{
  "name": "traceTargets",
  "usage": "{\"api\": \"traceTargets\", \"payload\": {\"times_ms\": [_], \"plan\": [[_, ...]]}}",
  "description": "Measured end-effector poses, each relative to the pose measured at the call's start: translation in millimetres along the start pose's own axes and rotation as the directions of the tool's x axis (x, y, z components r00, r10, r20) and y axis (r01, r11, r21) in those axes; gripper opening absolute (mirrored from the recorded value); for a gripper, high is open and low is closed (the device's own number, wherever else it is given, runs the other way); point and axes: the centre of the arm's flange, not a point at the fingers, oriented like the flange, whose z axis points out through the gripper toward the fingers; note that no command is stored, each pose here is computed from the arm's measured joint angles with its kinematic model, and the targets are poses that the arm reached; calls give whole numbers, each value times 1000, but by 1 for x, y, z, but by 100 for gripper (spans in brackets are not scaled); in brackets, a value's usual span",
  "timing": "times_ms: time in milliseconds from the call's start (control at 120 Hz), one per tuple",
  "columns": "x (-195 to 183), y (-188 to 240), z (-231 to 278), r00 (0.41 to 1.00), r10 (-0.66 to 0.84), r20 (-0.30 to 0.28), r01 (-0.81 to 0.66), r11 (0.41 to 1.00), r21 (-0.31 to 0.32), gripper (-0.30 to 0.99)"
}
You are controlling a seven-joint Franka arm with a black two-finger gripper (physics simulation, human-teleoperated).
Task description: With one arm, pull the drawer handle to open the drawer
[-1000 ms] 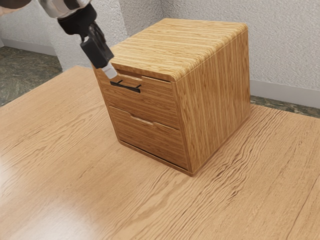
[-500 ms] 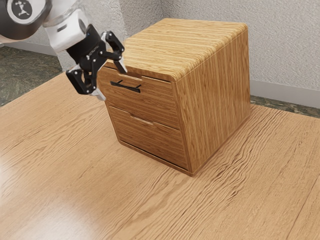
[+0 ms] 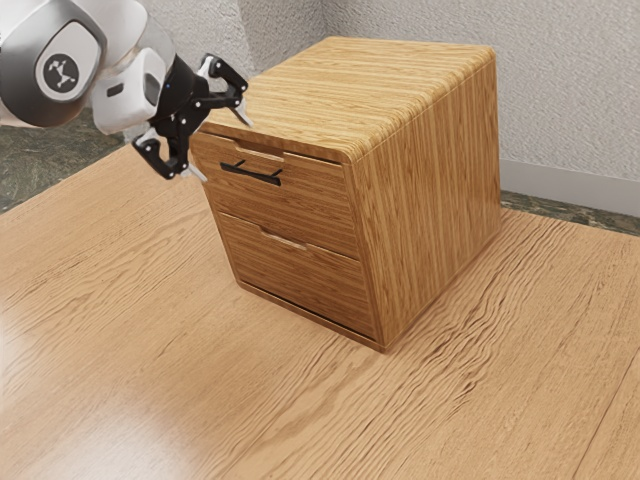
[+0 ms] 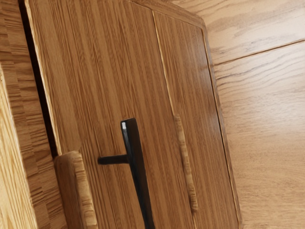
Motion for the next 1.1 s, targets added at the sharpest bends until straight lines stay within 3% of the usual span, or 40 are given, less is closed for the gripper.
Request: {"api": "traceTargets", "payload": {"times_ms": [267,400,683,1100], "plan": [[3,-1,-6,995,96,2,-96,995,20,69],[-13,8,-3,998,56,4,-56,998,-11,69],[-7,15,15,999,44,-22,-45,997,-62,69],[1,15,23,999,38,-32,-40,996,-79,69]]}}
